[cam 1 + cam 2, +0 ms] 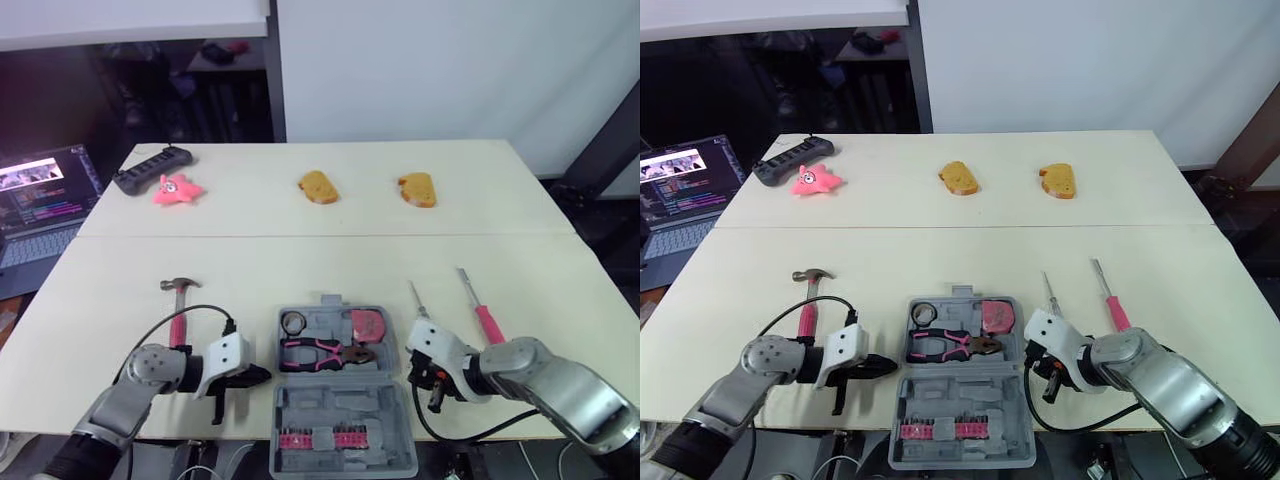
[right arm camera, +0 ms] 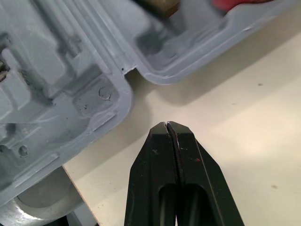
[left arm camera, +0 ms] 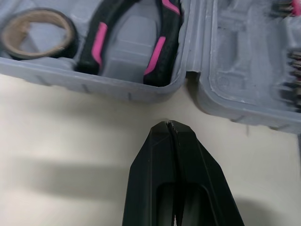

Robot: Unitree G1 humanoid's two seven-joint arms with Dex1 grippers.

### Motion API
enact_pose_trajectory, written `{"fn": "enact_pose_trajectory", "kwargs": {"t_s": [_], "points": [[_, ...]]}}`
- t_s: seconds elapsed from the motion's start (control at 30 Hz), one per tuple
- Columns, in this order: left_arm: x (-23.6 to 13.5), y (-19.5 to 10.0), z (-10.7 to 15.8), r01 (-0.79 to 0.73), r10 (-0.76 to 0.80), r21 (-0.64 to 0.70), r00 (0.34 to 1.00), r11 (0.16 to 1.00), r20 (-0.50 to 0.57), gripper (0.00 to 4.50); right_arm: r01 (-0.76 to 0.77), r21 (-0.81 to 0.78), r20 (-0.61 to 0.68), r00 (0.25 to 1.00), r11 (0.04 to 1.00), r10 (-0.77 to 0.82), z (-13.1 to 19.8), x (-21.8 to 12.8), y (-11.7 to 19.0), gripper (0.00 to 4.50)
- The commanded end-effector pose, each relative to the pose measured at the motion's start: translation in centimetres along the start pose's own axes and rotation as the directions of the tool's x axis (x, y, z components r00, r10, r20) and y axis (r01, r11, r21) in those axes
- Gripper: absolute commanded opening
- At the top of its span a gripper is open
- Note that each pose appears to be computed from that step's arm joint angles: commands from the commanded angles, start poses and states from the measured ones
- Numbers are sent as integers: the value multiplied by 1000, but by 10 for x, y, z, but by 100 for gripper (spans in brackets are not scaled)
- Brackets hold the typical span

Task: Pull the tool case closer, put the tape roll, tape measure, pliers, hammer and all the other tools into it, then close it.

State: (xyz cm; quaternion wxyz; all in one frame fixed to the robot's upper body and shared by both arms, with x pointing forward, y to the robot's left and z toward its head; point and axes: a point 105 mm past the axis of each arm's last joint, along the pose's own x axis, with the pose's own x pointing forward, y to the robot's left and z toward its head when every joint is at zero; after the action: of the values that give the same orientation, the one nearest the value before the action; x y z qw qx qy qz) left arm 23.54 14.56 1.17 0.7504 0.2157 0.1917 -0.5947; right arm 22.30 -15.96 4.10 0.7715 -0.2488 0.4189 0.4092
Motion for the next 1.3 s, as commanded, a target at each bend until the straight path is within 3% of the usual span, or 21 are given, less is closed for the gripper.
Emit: {"fn": "enact_pose_trajectory", "kwargs": {"t_s": [0.03, 0.27, 0.6, 0.8, 1.1, 1.3], "points": [[14, -3, 7, 17, -17, 5, 1000, 1000, 13, 7, 7, -34, 40, 999, 999, -5, 18, 10, 4, 0], [30, 5, 13, 8, -8, -1, 1000, 1000, 11, 7, -25, -74, 106, 994, 997, 33, 53, 21, 14, 0], [39, 64, 24, -121, 120, 39, 993, 992, 23, 7, 155, -54, 139, 979, 986, -146, 66, 18, -41, 0], [42, 85, 32, -163, 160, 59, 986, 985, 44, 7, 158, -28, 135, 979, 987, -153, 64, 20, -46, 0], [44, 88, 29, -174, 171, 53, 984, 983, 46, 7, 177, -6, 156, 972, 984, -174, 69, 23, -49, 0], [44, 73, 26, -141, 139, 38, 989, 989, 54, 7, 166, -7, 155, 974, 986, -163, 69, 26, -46, 0]]}}
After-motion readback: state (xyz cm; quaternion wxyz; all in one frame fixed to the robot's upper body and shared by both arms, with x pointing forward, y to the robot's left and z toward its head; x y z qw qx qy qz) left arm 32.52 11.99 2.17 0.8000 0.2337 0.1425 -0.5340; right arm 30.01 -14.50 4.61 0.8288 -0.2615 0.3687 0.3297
